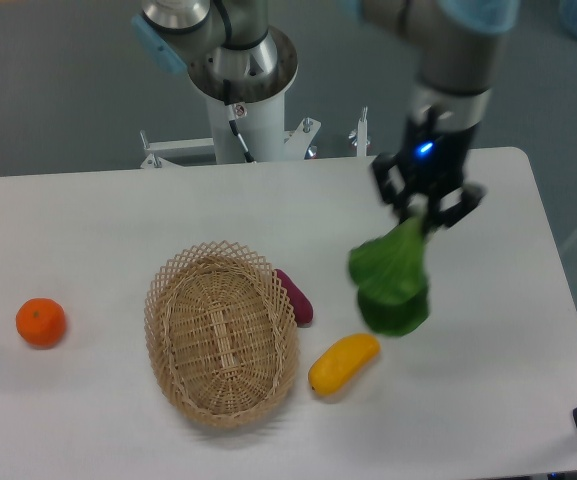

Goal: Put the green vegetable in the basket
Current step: 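Carry the bok choy over the wicker basket and lower it inside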

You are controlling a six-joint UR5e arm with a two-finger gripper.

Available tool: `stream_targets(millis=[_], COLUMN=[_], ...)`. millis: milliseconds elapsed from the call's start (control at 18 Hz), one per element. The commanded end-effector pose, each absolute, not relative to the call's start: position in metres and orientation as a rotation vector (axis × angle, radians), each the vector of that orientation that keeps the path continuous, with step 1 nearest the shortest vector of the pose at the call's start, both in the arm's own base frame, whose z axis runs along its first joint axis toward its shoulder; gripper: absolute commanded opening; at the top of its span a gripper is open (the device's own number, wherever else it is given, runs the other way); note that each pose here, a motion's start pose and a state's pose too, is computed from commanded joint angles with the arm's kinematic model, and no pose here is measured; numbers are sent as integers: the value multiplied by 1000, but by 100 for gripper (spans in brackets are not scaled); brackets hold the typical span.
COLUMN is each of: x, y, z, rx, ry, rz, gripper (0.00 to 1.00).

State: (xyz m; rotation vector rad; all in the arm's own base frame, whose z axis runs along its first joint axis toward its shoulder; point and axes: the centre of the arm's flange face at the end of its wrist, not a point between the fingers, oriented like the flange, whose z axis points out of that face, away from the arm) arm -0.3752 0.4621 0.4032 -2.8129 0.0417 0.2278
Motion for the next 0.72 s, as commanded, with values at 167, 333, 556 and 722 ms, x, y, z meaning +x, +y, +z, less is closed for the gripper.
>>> stream_targets(millis=[167, 333, 556, 722], x=[-341, -309, -286, -281], y=[501, 520, 541, 540], z=[374, 351, 319, 293], rx=[-2866, -2918, -2955, -2991], ry=[74, 141, 225, 249], rz=[214, 200, 148, 112], gripper=[24, 25, 25, 25])
